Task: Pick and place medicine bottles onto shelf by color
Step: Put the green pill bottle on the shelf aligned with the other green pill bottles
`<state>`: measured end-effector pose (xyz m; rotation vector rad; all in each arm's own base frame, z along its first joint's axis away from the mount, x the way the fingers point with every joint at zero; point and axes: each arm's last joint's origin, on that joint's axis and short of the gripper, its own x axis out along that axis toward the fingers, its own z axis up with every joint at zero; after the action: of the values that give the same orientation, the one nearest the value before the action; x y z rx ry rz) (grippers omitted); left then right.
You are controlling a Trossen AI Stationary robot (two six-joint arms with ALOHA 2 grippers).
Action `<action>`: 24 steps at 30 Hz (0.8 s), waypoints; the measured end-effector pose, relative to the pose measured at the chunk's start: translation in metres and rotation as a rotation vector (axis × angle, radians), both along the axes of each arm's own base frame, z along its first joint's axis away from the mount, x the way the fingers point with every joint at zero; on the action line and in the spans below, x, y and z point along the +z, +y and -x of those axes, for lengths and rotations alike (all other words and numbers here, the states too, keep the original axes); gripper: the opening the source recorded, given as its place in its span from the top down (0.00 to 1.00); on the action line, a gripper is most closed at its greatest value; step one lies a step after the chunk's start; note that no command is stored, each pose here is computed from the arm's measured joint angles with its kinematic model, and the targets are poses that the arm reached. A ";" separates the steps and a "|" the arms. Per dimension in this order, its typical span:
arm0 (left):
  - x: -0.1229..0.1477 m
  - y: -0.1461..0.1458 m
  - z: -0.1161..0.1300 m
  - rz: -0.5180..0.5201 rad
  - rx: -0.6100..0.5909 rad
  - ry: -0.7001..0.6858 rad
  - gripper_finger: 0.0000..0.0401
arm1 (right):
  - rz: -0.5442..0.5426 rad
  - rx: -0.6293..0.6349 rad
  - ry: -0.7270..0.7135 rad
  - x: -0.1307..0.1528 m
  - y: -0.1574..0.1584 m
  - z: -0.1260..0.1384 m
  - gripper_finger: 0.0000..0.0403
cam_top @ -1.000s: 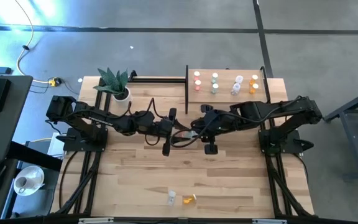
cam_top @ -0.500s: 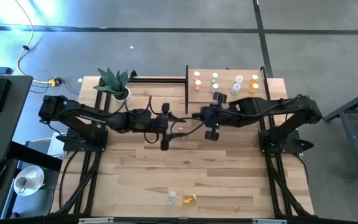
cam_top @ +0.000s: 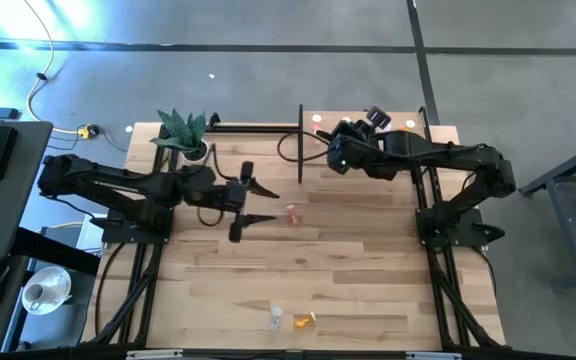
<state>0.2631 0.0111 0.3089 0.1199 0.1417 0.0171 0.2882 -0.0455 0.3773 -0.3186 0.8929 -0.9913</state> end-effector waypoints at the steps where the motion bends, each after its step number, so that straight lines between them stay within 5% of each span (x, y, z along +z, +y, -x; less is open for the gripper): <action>1: 0.003 0.000 0.004 0.000 -0.001 -0.004 0.42 | -0.009 -0.010 -0.010 0.000 -0.002 0.000 0.75; 14: 0.017 -0.001 0.028 0.021 0.004 -0.005 0.42 | -0.528 0.033 -0.095 -0.012 -0.016 0.006 0.75; 24: 0.016 -0.001 0.027 0.034 0.006 -0.004 0.42 | -0.598 -0.111 0.012 -0.026 -0.043 0.016 0.75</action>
<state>0.2356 0.0100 0.3254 0.0854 0.1385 0.0205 0.2718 -0.0880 0.3516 0.2339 1.1796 -0.7781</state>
